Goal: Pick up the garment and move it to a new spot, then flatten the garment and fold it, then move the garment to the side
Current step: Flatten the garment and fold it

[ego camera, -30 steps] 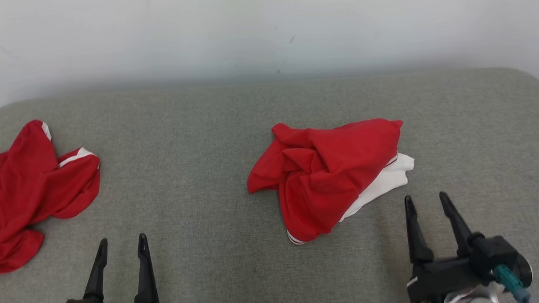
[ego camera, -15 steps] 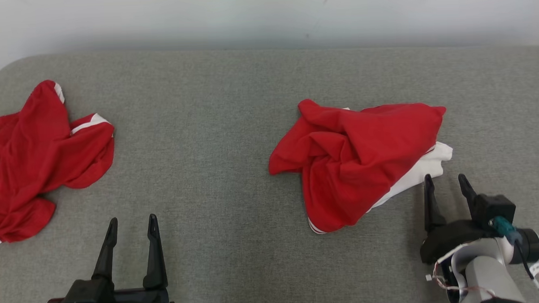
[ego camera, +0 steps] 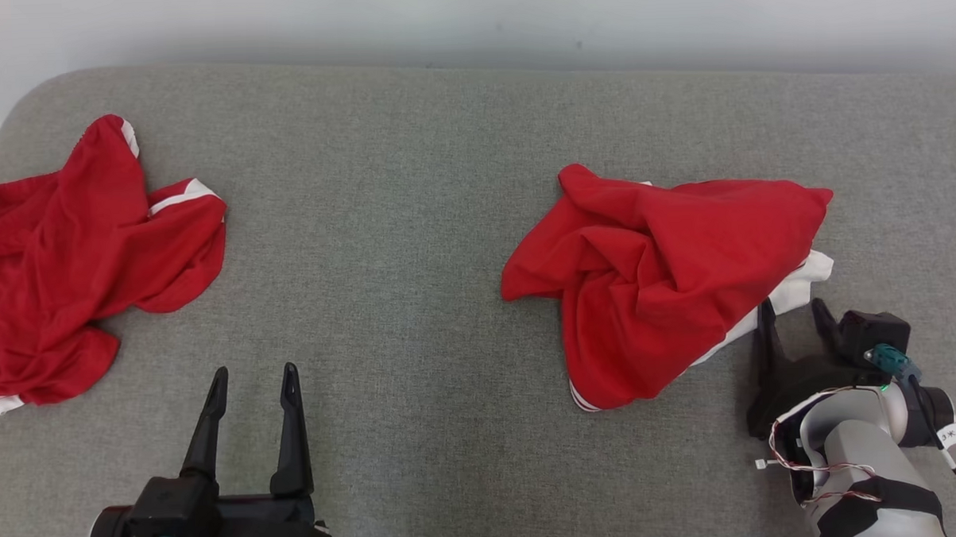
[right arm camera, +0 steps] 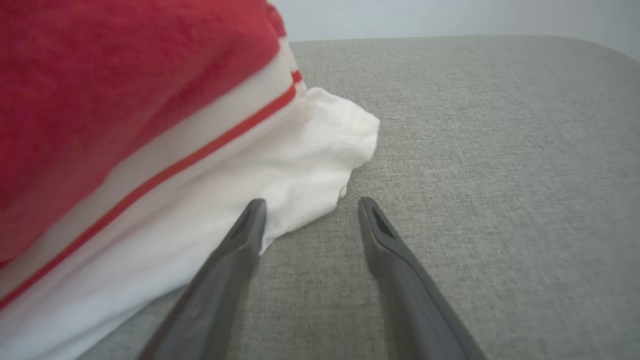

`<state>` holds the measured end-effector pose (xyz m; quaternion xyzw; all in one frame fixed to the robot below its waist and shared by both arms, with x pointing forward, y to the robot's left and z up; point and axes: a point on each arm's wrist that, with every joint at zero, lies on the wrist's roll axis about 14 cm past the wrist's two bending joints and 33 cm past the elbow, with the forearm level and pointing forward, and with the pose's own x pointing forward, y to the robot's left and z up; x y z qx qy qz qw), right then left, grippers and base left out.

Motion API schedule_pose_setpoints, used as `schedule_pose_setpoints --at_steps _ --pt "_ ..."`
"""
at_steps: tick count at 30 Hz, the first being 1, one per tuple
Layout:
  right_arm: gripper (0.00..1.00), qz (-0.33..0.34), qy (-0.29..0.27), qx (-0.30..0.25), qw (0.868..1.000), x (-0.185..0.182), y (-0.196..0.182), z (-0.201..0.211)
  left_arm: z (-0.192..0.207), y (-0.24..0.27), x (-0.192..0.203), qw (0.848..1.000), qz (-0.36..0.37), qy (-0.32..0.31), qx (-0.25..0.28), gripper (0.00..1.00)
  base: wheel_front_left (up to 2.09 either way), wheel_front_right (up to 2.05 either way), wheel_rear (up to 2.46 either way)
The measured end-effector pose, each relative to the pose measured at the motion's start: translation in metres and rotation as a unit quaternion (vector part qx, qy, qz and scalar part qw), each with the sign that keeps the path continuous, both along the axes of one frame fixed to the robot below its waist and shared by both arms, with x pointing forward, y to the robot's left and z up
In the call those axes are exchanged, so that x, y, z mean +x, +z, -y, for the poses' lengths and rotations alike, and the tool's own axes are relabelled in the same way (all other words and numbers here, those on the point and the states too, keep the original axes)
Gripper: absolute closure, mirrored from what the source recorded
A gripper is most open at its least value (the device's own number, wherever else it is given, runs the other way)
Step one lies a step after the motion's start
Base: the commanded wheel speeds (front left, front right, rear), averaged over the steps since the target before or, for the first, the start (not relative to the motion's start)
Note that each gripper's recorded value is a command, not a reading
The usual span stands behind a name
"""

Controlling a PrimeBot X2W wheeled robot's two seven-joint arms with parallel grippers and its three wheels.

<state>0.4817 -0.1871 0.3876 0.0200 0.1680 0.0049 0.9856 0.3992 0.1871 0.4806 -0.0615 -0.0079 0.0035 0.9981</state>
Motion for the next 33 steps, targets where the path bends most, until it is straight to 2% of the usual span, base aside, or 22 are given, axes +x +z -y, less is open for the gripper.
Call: schedule_pose_setpoints --at_steps 1,2,7,14,25,29,33 --pt "0.89 0.000 0.001 0.001 1.000 0.001 0.000 -0.001 0.000 0.000 0.000 1.000 0.000 0.000 0.000 0.00 0.00 0.00 0.00" --pt "1.00 0.000 0.004 0.001 1.000 0.002 0.001 -0.003 0.000 0.000 -0.001 1.000 -0.001 0.000 0.000 0.00 0.00 0.00 0.00" --pt "1.00 0.023 0.009 -0.004 1.000 0.003 0.018 -0.003 0.001 0.004 -0.005 1.000 0.003 0.000 -0.003 0.00 0.00 0.00 0.00" --pt "1.00 0.099 0.001 -0.035 0.994 0.000 0.069 0.022 0.006 0.007 -0.020 1.000 0.007 -0.005 -0.010 0.00 0.00 0.00 0.00" --pt "1.00 0.228 -0.010 -0.099 0.969 -0.019 0.165 0.063 0.025 0.022 -0.027 0.999 0.029 -0.032 -0.017 0.00 0.00 0.00 0.00" --pt "1.00 0.269 0.008 -0.114 0.956 -0.028 0.195 0.056 0.029 0.025 -0.033 0.999 0.033 -0.038 -0.019 0.00 0.00 0.00 0.00" --pt "1.00 0.294 0.059 -0.109 0.948 -0.041 0.206 0.019 0.033 0.030 -0.036 0.998 0.041 -0.044 -0.021 0.00 0.00 0.00 0.00"
